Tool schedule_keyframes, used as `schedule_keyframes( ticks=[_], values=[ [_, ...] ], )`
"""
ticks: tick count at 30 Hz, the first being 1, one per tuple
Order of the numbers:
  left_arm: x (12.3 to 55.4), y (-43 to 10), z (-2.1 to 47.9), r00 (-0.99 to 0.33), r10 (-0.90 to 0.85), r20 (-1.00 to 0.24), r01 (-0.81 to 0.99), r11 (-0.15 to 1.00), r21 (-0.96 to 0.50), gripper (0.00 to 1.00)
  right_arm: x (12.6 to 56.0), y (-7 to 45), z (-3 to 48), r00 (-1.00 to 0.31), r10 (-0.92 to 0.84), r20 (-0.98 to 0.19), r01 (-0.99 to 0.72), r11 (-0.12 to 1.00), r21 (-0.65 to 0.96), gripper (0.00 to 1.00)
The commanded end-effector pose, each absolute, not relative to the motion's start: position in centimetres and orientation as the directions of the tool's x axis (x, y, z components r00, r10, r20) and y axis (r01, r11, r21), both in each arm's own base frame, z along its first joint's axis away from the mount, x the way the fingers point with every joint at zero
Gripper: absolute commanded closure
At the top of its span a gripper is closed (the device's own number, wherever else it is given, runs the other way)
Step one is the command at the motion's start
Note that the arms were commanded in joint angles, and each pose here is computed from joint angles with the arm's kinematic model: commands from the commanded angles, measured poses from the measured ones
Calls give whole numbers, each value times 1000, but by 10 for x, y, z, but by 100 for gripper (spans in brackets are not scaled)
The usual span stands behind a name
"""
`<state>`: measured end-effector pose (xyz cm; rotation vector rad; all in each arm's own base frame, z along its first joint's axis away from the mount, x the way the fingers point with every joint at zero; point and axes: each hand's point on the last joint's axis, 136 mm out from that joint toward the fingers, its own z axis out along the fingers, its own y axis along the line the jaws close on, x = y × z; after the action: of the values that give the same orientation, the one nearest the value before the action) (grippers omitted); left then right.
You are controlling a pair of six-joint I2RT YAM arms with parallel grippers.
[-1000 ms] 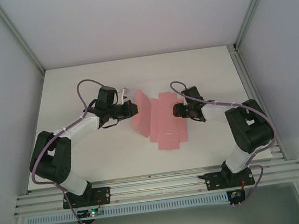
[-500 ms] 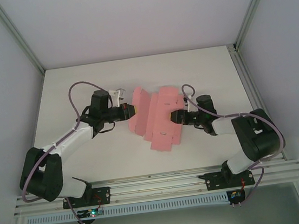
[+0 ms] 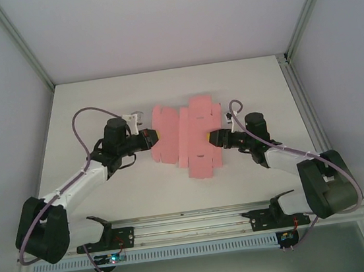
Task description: Assemble paper box
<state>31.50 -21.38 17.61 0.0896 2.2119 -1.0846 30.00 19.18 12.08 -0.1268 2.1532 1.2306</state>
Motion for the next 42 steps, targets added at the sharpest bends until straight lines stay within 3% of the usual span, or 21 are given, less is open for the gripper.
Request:
schedule_keyframes(
  ticks=[1, 11, 15, 19, 23, 24, 25, 28, 29, 33, 37, 42],
  values=[
    [320, -207, 196, -707, -278, -650, 350, 661, -664, 100, 295, 191, 119, -786, 211, -581, -388, 564, 729, 54],
    [315, -194, 196, -674, -311, -670, 325, 689, -647, 100, 294, 197, 144, -751, 201, -629, -459, 525, 717, 75],
    [317, -187, 191, -662, -346, -664, 290, 700, -653, 100, 295, 201, 153, -738, 188, -648, -490, 512, 706, 79],
    [319, -182, 189, -649, -389, -654, 268, 688, -674, 100, 297, 204, 161, -708, 169, -686, -528, 518, 673, 99],
    [317, -180, 187, -653, -381, -654, 259, 700, -666, 100, 303, 210, 171, -672, 104, -734, -579, 544, 607, 100],
    [315, -177, 184, -661, -372, -652, 241, 717, -654, 95, 304, 211, 174, -663, 78, -745, -593, 553, 586, 100],
    [313, -172, 181, -667, -361, -652, 221, 740, -635, 77, 305, 212, 177, -653, 44, -756, -610, 561, 559, 100],
    [305, -138, 176, -646, -358, -674, 92, 840, -534, 7, 303, 216, 188, -600, -110, -792, -685, 583, 438, 100],
    [301, -119, 177, -624, -369, -689, 17, 875, -484, 0, 299, 220, 194, -565, -183, -805, -732, 561, 386, 100],
    [279, -51, 205, -515, -384, -767, -229, 923, -309, 0, 264, 235, 208, -386, -497, -777, -898, 393, 196, 100],
    [275, -38, 247, -414, -430, -803, -259, 901, -349, 0, 239, 240, 223, -172, -706, -687, -982, 181, 60, 100],
    [288, -49, 266, -452, -385, -805, -208, 923, -325, 0, 267, 232, 228, -121, -815, -567, -985, 167, -30, 100]
  ],
)
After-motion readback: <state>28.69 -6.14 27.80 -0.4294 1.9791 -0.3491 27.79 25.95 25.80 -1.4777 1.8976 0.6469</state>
